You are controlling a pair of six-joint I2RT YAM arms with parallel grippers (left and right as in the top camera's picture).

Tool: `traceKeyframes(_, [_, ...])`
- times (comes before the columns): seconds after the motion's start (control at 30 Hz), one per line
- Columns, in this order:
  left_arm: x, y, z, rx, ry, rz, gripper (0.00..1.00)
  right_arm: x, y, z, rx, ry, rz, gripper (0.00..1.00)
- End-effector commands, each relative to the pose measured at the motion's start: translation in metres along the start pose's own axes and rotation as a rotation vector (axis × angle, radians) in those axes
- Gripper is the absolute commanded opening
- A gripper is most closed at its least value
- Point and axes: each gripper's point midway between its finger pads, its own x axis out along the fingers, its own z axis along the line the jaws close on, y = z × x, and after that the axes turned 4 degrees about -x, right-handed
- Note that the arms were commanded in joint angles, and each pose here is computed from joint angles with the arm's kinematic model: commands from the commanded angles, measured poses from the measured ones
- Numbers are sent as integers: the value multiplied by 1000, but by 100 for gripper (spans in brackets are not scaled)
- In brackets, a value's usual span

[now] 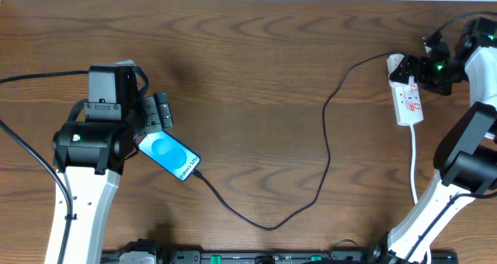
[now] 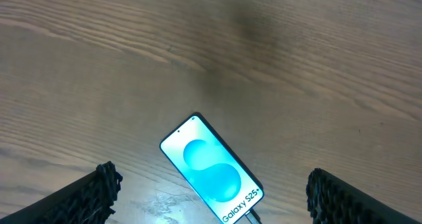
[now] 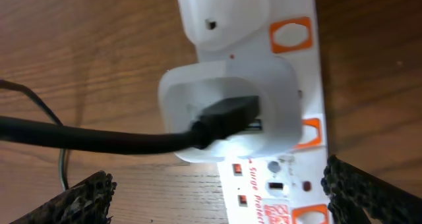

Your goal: Plug charger to phone and switch on socket

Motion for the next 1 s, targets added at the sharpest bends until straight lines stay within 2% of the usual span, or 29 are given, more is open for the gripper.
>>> traceKeyframes(0.0, [-4,-5,1,15,-13,-18,93,5,-5,14,-49,-52,-16,99])
traceKeyframes(0.43, [-4,-5,1,15,-13,-18,93,24,5,13,-48,-73,-13,99])
traceKeyframes(0.97, [-4,-5,1,16,-13,-18,93,24,0,18,-55,-103,-37,99])
